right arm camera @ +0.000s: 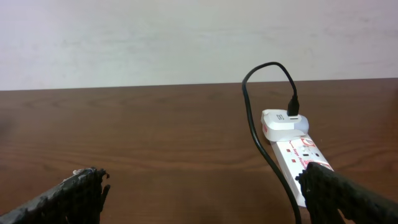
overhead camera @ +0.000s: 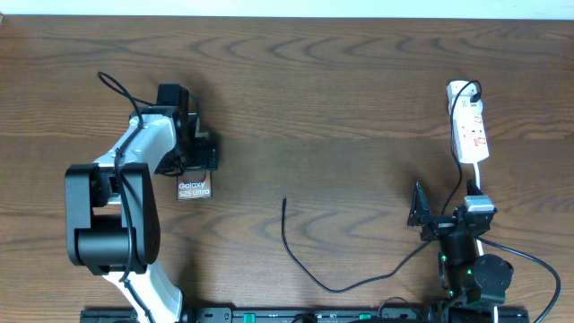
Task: Plug charger to phone and switch on socket
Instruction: 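Lower the left gripper and close it on the phone's edges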
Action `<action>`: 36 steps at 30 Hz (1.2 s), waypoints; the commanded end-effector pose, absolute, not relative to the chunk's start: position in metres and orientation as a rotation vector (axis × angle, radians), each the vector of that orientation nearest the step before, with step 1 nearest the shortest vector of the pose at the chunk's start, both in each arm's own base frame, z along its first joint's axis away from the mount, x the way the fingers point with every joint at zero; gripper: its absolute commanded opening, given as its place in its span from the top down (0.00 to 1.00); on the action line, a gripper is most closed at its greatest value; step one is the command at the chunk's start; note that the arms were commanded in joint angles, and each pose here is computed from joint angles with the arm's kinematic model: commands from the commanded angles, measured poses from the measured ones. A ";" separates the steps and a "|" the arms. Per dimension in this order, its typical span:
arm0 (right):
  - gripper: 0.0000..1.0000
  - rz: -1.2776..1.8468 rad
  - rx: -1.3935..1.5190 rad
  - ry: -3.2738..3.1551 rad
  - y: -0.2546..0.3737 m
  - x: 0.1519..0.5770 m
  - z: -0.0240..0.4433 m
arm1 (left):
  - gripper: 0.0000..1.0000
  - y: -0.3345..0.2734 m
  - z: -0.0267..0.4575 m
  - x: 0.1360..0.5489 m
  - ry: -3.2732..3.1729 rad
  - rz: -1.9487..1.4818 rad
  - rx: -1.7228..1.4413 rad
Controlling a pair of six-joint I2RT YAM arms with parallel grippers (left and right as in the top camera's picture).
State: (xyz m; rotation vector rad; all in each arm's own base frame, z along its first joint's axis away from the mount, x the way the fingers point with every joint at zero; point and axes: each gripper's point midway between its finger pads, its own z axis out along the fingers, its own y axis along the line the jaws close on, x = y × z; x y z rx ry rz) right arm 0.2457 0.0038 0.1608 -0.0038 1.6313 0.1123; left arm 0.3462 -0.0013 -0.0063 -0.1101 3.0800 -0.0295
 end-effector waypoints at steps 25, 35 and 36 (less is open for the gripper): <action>0.01 0.105 -0.015 1.634 0.005 0.246 0.160 | 0.76 -0.015 -0.043 0.309 3.230 -0.147 -0.130; 0.01 0.105 -0.015 1.634 0.005 0.246 0.160 | 0.93 -0.015 -0.042 0.311 3.224 -0.147 -0.129; 0.01 0.105 -0.015 1.634 0.005 0.246 0.160 | 0.93 -0.015 -0.042 0.312 3.223 -0.147 -0.129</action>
